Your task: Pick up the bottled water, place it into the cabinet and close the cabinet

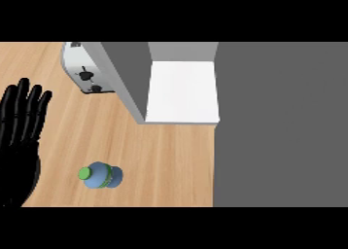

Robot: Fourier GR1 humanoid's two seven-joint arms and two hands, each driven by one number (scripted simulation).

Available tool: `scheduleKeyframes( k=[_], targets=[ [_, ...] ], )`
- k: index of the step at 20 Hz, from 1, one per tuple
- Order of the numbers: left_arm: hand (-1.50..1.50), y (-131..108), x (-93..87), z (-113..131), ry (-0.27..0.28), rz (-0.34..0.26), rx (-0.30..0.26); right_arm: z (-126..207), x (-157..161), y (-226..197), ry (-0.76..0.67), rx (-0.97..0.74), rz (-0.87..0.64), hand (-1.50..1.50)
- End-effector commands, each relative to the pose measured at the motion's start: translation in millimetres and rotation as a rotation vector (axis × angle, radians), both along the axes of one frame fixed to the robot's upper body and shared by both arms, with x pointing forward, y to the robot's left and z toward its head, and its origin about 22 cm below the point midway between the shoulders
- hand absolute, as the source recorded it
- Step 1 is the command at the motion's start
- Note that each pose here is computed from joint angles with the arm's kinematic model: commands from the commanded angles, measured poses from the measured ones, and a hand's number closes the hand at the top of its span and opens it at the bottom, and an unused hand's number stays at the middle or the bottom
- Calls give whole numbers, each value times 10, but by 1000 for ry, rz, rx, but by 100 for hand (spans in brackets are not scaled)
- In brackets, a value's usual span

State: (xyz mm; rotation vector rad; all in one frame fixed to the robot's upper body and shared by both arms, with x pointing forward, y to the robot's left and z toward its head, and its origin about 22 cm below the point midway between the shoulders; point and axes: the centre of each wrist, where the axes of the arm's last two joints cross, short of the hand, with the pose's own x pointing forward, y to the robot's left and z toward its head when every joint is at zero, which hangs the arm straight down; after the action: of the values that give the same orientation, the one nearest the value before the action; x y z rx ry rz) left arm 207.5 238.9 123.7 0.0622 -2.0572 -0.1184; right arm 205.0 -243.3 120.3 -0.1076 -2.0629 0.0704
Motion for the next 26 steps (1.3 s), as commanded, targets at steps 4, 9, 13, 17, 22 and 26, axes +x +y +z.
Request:
scheduleKeyframes(
  k=[4, 9, 13, 17, 22, 26],
  targets=[
    [-150, 10, -171, 8, -16, 281, -30, -35, -311, -61, 15, 10, 21, -150],
    [-150, -98, -472, -45, 99, 368, -251, -44, -458, 130, 111, 81, 322, -150],
    [-150, -252, -706, 80, 121, 384, -275, 172, -793, -1, 115, 82, 357, -150],
    [-150, -349, -901, 250, 130, 439, -265, 258, -1078, 76, 135, 71, 357, -150],
    [-150, -385, -851, 116, 238, 492, -195, 275, -1153, 117, 110, 94, 371, -150],
    [-150, -336, -911, -99, 297, 498, -210, 288, -1271, 4, 122, 62, 368, -150]
  ],
)
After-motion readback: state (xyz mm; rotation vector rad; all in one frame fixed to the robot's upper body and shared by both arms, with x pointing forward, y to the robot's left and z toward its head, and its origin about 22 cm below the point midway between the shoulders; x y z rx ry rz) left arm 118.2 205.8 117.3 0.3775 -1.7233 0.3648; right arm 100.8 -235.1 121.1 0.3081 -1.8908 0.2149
